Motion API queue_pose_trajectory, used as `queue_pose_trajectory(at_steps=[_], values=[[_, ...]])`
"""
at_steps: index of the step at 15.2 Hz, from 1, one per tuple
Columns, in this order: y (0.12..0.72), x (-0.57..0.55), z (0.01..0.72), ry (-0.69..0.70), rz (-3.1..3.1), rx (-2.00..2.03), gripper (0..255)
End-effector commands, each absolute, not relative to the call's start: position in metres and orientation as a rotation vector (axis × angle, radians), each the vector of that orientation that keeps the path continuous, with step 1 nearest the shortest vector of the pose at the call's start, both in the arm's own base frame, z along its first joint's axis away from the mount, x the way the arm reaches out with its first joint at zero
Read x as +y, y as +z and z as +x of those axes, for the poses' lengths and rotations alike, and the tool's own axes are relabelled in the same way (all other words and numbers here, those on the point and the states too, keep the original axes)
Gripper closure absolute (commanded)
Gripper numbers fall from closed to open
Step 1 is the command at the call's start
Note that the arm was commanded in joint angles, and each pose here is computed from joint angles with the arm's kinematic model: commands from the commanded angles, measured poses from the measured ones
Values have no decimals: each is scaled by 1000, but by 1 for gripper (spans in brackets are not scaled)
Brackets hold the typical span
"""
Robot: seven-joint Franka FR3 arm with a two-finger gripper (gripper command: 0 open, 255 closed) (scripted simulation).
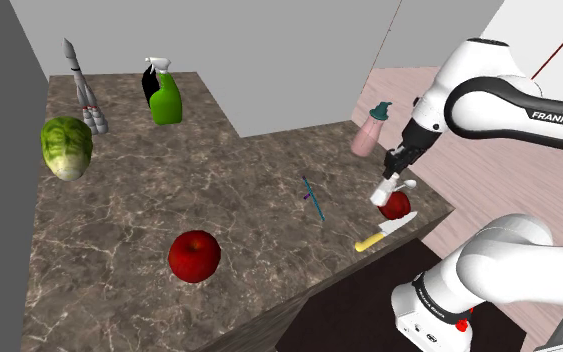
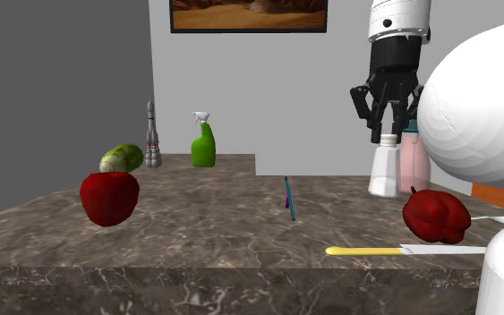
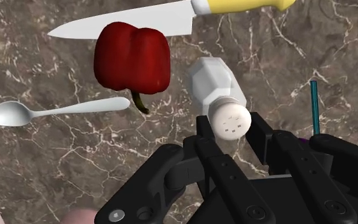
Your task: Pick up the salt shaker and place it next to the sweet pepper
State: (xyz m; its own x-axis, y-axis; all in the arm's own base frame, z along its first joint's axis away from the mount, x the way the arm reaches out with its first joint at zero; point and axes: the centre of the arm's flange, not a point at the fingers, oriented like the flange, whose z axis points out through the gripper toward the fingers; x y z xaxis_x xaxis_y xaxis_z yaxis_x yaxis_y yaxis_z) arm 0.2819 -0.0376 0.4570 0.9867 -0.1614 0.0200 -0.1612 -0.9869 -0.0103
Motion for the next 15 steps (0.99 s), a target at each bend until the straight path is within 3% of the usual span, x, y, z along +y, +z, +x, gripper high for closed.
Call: queue_pose_trajectory(at_steps=[1,15], values=[[447,-37,281,-34,-3123,253,255],[387,-37,281,-34,-3123,253,255]])
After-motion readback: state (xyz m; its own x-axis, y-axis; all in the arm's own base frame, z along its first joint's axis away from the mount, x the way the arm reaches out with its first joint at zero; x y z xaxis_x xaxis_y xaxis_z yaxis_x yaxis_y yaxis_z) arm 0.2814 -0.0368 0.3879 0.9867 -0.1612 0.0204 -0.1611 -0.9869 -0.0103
